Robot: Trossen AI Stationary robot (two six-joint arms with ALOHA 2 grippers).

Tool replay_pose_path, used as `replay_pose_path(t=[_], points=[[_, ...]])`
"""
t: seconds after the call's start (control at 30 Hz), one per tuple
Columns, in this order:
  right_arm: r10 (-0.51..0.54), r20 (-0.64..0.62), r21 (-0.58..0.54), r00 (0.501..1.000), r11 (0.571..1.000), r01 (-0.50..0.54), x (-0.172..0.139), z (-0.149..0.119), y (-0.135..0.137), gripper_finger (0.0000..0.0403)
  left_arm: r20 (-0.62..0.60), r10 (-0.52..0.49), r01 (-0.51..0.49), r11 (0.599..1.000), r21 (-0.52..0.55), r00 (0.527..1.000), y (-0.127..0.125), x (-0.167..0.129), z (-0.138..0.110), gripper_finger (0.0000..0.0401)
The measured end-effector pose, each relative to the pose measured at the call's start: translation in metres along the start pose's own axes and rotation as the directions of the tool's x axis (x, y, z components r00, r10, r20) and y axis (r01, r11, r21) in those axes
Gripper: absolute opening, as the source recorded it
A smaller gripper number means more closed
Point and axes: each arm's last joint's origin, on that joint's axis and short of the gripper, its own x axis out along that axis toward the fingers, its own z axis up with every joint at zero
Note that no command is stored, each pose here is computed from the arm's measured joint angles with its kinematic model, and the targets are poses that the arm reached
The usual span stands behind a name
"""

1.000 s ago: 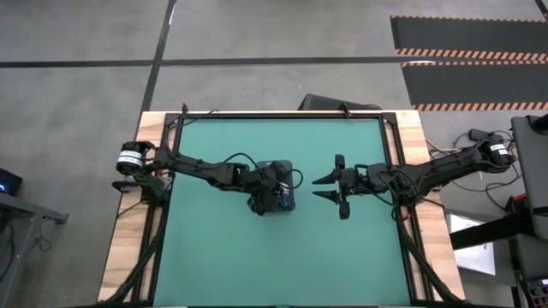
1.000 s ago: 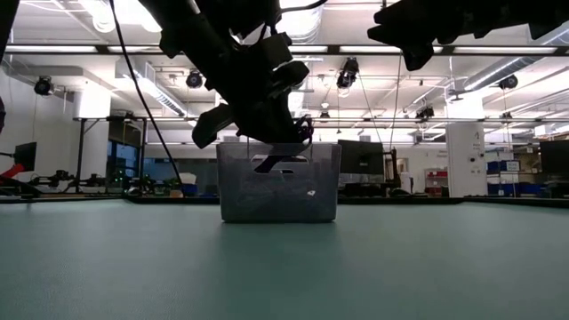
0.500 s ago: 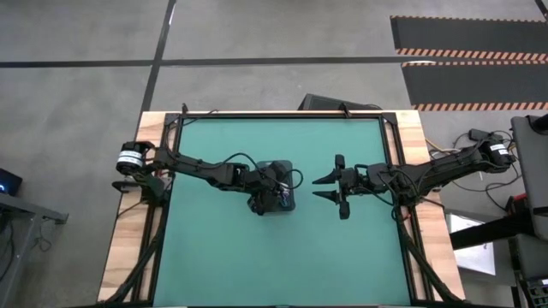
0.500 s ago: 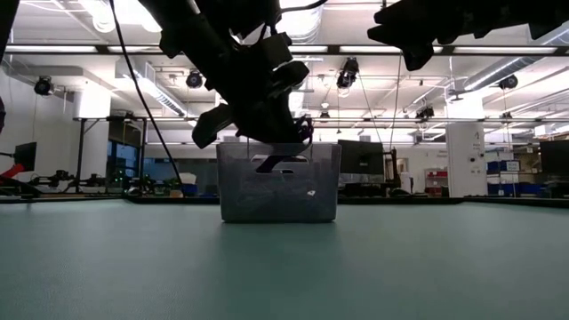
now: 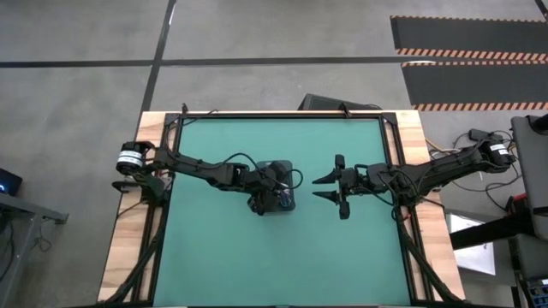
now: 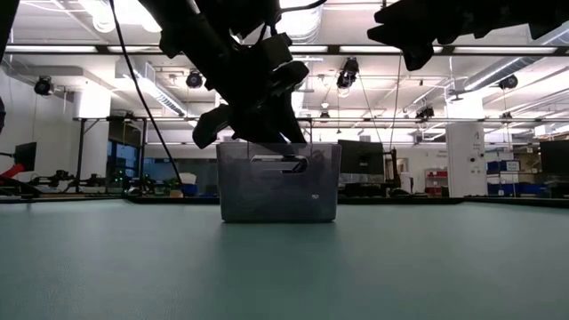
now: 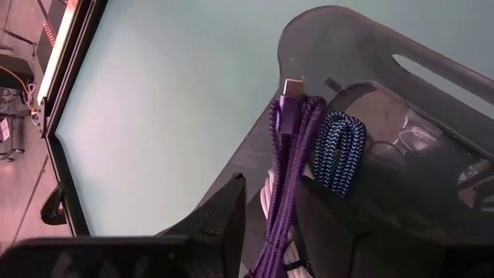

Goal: Pick and place USB-C Cables
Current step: Put the purple white charger cable into the black bin, then return to Home Position

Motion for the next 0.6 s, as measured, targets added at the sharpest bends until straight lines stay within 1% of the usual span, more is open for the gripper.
replay_pose_path(t=[0.33,0.47,0.6], points=[[0.0,0.0,0.0,1.0,1.0,0.0,0.0,0.0,0.0,0.0171,-0.02,0.02,-0.02,1.0,0.015,1.0,-0.004,-0.002,0.006,0.0098],[-0.001,-0.01,-0.002,1.0,1.0,0.001,0.0,-0.001,0.0,0.0177,-0.005,0.036,-0.035,0.999,0.034,0.999,-0.007,-0.006,0.018,0.0098],[-0.001,-0.014,-0.007,1.0,1.0,0.001,0.0,-0.001,0.0,0.0178,-0.002,0.081,-0.081,0.995,0.058,0.997,-0.01,-0.014,0.034,0.0098]])
